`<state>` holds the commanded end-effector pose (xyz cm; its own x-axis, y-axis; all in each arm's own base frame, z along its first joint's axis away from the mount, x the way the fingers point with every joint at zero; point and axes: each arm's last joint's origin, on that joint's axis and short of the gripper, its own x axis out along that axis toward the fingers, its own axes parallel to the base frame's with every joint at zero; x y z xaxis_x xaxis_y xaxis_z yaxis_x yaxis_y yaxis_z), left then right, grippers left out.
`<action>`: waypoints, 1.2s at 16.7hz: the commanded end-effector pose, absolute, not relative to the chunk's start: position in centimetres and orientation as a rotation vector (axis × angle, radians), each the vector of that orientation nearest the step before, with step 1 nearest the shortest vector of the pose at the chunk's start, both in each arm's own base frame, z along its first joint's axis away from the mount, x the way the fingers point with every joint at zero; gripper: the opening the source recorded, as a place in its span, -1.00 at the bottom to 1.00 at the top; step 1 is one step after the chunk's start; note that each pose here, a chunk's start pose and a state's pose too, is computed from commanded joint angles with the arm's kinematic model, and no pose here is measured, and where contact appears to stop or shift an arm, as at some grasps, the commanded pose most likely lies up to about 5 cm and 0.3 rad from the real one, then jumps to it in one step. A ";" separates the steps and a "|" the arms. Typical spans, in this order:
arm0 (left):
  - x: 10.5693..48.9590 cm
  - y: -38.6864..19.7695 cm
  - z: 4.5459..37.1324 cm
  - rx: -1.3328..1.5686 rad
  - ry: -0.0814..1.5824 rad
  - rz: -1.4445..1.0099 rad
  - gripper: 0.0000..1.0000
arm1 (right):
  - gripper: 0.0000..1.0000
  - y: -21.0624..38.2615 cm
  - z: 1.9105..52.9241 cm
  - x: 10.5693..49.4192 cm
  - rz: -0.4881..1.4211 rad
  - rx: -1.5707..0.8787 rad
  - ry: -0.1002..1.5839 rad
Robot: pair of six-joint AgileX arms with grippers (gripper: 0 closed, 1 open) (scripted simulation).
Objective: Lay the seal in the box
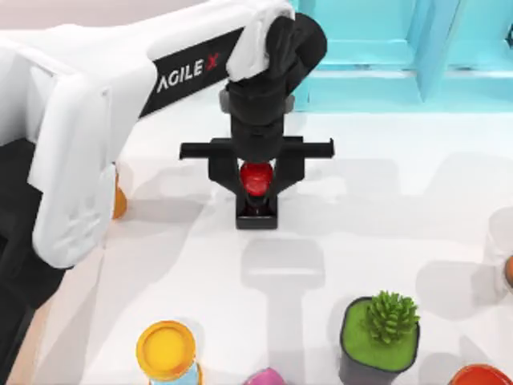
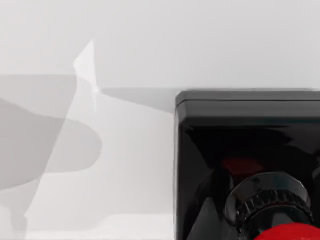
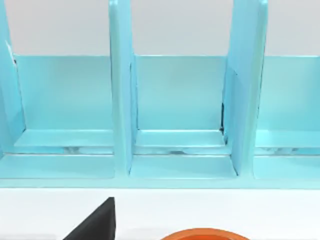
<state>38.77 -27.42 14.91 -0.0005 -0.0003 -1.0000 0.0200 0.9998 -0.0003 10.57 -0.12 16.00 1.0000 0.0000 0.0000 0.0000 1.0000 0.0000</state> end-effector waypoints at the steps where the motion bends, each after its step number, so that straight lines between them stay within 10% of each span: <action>1: 38.8 -27.4 14.9 0.015 1.571 -0.016 -1.00 | 1.00 -0.1 16.0 10.6 0.000 0.000 0.000; 20: 38.8 -27.4 24.9 0.016 1.572 -0.016 -1.00 | 1.00 -0.1 16.0 10.6 0.000 0.000 0.000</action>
<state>38.81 -27.38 24.85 -0.0012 0.0006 -1.0000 0.0204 0.9998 0.0005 10.57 -0.12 16.00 1.0000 0.0000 0.0000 0.0000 1.0000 0.0000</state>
